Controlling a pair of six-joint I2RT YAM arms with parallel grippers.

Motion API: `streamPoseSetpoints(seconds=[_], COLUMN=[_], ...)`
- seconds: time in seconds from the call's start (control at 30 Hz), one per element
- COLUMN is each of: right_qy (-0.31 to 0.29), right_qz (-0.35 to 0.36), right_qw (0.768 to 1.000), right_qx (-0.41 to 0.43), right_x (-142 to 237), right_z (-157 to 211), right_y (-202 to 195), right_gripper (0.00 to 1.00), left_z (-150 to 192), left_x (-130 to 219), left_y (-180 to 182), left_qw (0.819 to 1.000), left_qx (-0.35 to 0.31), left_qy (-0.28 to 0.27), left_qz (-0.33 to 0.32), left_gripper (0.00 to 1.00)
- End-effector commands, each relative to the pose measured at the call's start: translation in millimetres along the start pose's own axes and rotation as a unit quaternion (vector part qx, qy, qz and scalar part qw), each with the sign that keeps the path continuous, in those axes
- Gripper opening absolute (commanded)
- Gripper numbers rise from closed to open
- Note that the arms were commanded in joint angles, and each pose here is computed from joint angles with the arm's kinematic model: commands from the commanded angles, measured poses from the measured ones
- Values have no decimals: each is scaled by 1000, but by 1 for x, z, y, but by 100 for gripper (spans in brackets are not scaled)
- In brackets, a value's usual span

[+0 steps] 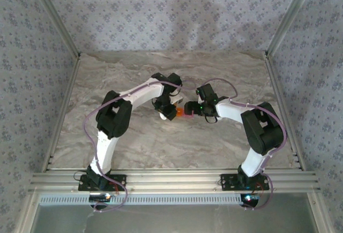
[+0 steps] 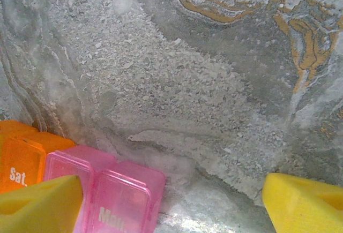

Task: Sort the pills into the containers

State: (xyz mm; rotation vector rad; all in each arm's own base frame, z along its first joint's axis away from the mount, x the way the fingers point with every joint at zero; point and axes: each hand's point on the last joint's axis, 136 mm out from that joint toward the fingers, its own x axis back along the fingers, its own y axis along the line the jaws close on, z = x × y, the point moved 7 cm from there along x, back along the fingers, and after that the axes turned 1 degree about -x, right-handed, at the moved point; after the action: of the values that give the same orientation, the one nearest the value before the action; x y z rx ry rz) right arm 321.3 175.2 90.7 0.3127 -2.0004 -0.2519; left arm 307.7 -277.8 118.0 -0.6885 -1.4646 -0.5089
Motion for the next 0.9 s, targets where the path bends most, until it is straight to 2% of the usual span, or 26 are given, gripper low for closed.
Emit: streamPoseSetpoints(seconds=[0.0,0.47,0.87], right_qy=[69,70,62], right_qz=[11,9,-1], right_qw=[997,997,998], right_qx=[-22,-26,-21], right_x=[-20,-19,-9], right_z=[31,28,15], right_y=[-14,-13,-8], right_gripper=[90,90,90], left_z=[5,15,21], left_x=[10,24,35], left_y=[3,-3,-9], left_qw=[1000,994,982], left_qx=[4,-14,-39], left_qy=[-19,-92,-171], left_qz=[9,51,73], left_gripper=[0,0,0])
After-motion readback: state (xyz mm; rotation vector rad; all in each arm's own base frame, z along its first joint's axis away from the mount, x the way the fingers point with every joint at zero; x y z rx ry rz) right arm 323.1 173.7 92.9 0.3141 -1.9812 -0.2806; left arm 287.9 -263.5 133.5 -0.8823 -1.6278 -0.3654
